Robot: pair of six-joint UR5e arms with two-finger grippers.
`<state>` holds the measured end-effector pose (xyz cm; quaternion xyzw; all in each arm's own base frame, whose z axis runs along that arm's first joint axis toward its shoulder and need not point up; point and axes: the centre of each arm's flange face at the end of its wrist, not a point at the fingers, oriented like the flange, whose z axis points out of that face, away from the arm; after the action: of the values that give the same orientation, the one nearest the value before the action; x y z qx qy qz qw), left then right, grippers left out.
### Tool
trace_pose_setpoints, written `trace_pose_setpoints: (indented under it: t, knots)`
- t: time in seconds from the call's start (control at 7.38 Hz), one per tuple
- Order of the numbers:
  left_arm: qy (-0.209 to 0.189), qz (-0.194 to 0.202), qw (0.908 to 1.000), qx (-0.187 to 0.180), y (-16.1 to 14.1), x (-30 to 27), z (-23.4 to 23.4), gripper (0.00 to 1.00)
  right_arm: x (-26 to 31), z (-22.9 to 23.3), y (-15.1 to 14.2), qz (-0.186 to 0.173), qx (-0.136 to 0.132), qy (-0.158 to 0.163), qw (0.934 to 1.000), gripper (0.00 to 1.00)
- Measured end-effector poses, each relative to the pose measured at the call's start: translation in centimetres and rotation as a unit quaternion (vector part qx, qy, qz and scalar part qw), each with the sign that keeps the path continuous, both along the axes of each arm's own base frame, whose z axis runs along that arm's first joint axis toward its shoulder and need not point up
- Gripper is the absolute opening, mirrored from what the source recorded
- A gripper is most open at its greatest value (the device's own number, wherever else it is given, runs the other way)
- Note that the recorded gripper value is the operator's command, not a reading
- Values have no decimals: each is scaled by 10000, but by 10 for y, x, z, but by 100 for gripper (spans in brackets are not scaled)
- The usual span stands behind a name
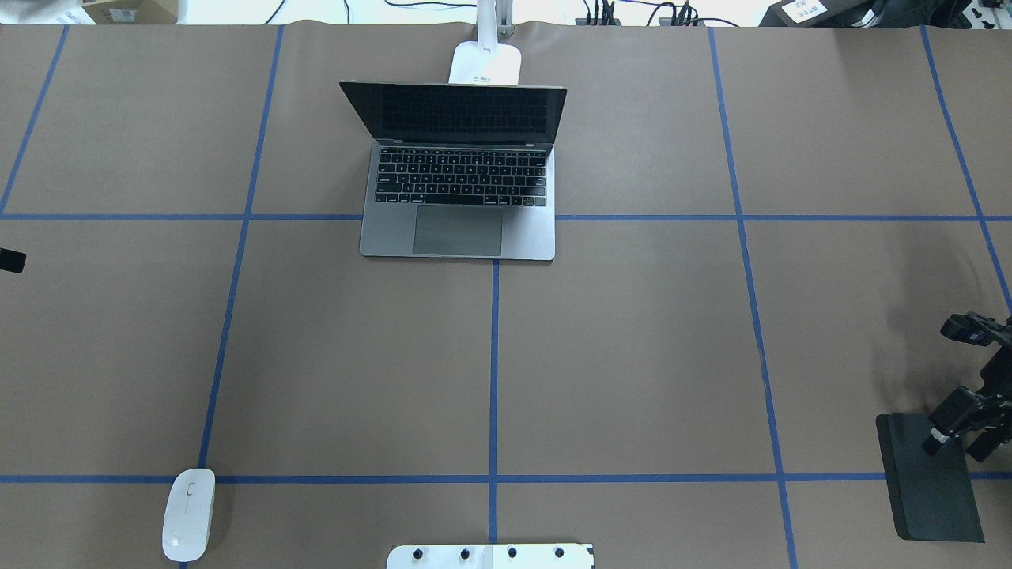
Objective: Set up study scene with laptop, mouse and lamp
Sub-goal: 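Grasp the black mouse pad with the right gripper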
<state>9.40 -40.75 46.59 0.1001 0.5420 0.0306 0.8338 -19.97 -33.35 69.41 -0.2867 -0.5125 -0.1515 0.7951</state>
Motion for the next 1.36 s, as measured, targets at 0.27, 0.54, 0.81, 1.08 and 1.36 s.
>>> trace_pose_setpoints:
  t: [0.27, 0.54, 0.81, 1.08, 1.36]
  knots:
    - [7, -3, 10000, 14, 2, -1, -2, 100, -7, -8, -9, 27, 8, 0, 10000, 99]
    - [11, -2, 10000, 21, 2, -1, -3, 100, -8, -7, -11, 34, -6, 13, 10000, 61]
    - [15, 2, 10000, 23, 2, -1, -3, 100, -9, -5, -12, 43, -41, 33, 10000, 0]
    - [14, 2, 10000, 17, 2, -1, -3, 100, -9, -5, -12, 57, -60, 38, 10000, 0]
    - [15, -1, 10000, 21, 2, -1, -3, 100, -9, -10, -14, 62, -6, 18, 10000, 0]
